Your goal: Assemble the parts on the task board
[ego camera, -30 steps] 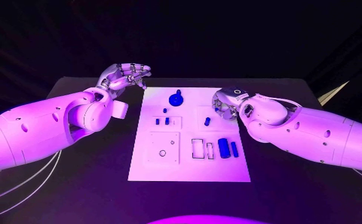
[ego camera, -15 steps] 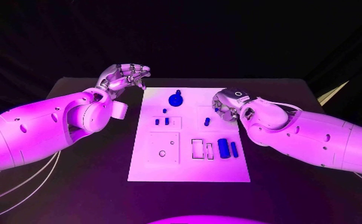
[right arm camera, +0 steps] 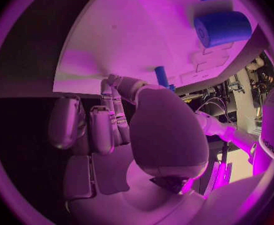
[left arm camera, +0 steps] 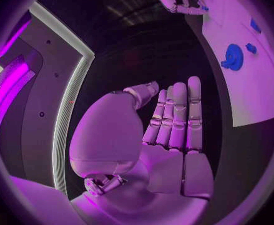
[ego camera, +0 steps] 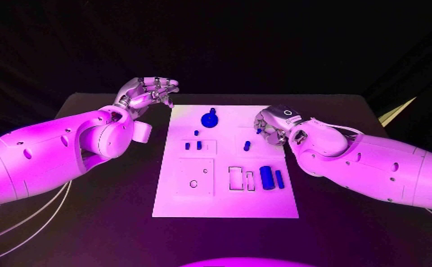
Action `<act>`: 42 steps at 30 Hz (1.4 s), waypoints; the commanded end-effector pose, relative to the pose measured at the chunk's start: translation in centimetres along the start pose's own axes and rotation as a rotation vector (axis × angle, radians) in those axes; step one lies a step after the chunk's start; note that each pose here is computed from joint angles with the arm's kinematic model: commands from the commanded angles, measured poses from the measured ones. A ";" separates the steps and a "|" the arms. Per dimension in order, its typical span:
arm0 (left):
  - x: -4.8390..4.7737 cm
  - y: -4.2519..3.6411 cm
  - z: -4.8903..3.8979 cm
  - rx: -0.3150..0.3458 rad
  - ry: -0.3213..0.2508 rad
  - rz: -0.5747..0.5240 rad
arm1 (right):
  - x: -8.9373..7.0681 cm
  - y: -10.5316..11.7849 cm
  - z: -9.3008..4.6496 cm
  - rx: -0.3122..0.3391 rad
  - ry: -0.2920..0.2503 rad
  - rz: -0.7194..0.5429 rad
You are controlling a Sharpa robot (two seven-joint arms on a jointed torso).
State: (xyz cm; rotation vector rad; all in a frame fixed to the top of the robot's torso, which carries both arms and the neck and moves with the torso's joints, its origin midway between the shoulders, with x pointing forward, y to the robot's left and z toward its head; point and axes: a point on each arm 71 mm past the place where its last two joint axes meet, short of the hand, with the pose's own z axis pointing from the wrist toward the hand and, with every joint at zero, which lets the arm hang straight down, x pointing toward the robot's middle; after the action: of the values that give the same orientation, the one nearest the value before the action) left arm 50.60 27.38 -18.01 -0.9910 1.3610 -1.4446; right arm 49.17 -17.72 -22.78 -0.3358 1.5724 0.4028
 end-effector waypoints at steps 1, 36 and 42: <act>-0.03 -0.04 0.03 0.001 -0.001 0.001 | -0.3 -0.1 -0.1 0.004 -0.009 0.014; -0.46 0.06 0.04 -0.005 -0.011 0.006 | -2.6 0.2 -0.9 0.006 0.032 0.068; -0.48 0.06 0.04 -0.005 -0.011 0.006 | -1.7 0.4 -0.4 -0.007 0.057 0.076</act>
State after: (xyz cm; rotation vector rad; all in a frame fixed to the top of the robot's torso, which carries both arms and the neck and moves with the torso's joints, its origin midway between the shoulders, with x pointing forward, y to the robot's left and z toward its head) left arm 50.77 27.93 -18.12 -0.9988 1.3598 -1.4254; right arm 48.70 -17.70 -20.89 -0.2900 1.6372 0.4562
